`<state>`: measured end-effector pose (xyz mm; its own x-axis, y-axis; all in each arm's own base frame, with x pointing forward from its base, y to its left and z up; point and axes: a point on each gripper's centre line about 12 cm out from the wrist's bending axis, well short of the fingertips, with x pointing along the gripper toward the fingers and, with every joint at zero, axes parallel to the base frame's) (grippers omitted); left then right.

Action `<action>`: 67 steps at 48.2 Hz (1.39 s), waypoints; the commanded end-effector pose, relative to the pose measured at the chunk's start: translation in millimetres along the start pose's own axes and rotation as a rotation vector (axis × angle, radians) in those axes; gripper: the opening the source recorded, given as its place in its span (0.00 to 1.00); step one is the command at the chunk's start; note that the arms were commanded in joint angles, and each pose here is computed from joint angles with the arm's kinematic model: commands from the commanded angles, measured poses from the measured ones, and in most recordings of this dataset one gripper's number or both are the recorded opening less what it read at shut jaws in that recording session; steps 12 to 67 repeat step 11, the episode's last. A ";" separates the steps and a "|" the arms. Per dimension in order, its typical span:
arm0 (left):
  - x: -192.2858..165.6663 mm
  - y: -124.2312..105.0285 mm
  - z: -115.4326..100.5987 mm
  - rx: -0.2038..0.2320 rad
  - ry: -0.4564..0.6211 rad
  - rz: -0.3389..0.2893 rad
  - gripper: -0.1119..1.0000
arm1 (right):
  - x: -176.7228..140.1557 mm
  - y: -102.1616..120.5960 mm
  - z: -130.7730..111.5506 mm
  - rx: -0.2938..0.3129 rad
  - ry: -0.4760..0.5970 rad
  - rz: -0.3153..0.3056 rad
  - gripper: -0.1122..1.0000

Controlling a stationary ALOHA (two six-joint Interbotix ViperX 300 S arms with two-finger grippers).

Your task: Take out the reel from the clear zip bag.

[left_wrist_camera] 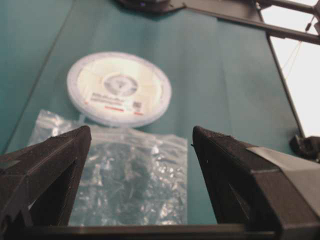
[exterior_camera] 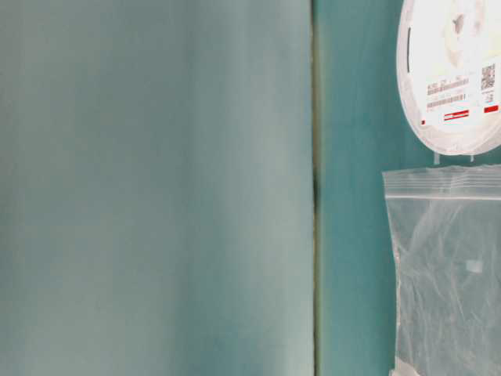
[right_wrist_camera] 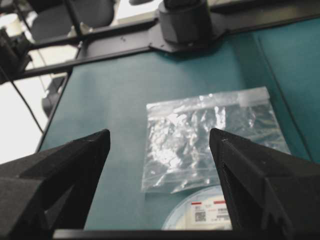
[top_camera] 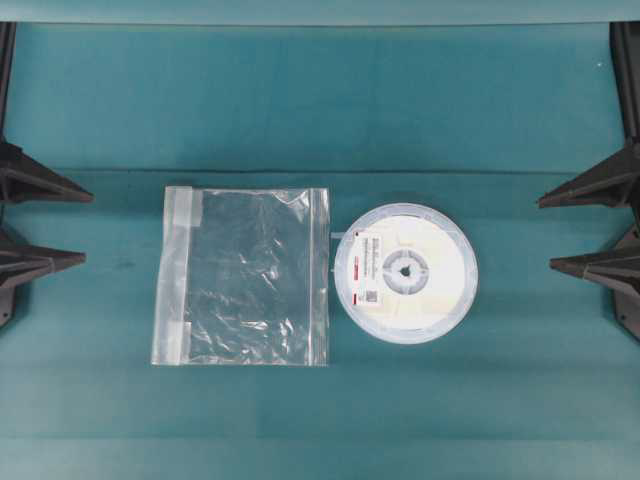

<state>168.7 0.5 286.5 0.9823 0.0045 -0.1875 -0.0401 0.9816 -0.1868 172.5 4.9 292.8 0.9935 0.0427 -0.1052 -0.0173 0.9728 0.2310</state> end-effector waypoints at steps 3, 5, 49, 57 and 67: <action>1.1 -1.4 6.0 0.003 -0.015 -0.004 0.90 | 0.6 0.1 3.0 0.002 -0.008 -0.002 0.93; 1.1 -1.7 6.1 0.004 -0.016 -0.006 0.90 | 0.6 -0.1 3.1 0.003 -0.008 -0.003 0.93; 0.8 -1.7 6.3 0.004 -0.018 -0.006 0.90 | 0.6 0.2 3.0 0.003 -0.008 -0.002 0.93; 0.8 -1.7 6.3 0.004 -0.018 -0.006 0.90 | 0.6 0.2 3.0 0.003 -0.008 -0.002 0.93; 0.8 -1.7 6.3 0.004 -0.018 -0.006 0.90 | 0.6 0.2 3.0 0.003 -0.008 -0.002 0.93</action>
